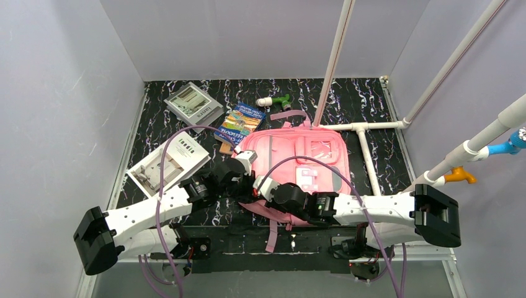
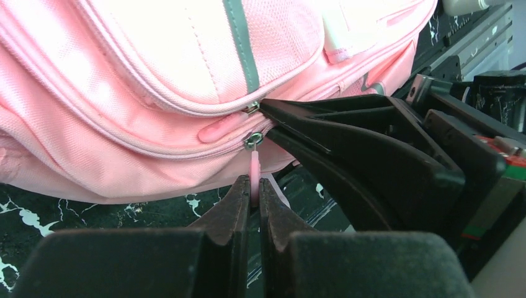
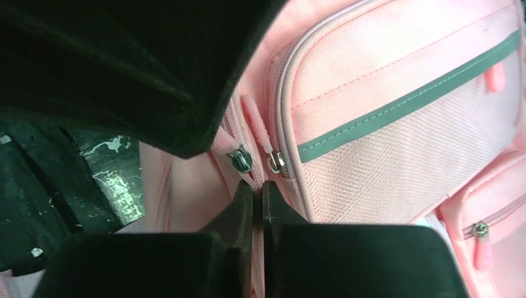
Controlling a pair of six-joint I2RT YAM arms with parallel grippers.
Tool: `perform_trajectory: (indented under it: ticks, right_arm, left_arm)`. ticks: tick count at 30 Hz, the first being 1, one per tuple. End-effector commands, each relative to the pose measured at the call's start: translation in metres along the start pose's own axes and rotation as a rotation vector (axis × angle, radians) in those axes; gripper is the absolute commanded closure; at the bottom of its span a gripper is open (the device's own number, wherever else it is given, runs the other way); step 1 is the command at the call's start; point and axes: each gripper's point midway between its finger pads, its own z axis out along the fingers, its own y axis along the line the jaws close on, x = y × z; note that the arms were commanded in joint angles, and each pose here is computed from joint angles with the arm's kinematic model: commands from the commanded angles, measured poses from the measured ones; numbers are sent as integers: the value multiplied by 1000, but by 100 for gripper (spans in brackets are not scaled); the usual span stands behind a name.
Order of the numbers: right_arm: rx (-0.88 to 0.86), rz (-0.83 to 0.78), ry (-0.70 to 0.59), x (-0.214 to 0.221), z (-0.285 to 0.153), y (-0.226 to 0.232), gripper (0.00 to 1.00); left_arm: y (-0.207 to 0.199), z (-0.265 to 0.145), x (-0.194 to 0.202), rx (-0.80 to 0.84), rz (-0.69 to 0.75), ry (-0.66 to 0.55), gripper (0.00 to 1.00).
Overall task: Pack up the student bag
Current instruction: Unzip the student bag at the center of the board.
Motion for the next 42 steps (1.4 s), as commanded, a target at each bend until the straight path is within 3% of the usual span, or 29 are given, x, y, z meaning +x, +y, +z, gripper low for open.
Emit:
perform_trajectory:
  ticks: [1, 6, 11, 16, 24, 29, 32, 36, 42]
  right_arm:
    - [236, 0, -8, 1, -17, -47, 99]
    - [198, -9, 14, 14, -29, -45, 99]
    - [154, -7, 12, 22, -39, -40, 99]
    - [157, 21, -28, 17, -50, -44, 99]
    - [162, 35, -45, 17, -55, -47, 99]
    - [177, 41, -53, 17, -56, -49, 99]
    - [190, 39, -50, 18, -56, -51, 99]
    - [213, 44, -53, 17, -58, -55, 99]
    - [163, 33, -66, 15, -56, -47, 99]
  left_arm:
    - [3, -17, -26, -71, -18, -108, 100]
    - [51, -31, -32, -344, -21, -144, 100]
    - [72, -42, -43, -468, 21, -180, 100]
    - [106, -53, -46, -612, -28, -192, 100]
    - [121, -50, -75, -576, -130, -228, 100]
    - [88, -46, -64, -334, -49, -208, 100]
    - [99, -59, -44, -393, -82, -160, 100]
    - [130, -83, -24, -604, -161, -112, 100]
    - [124, -66, -67, -565, -95, -251, 100]
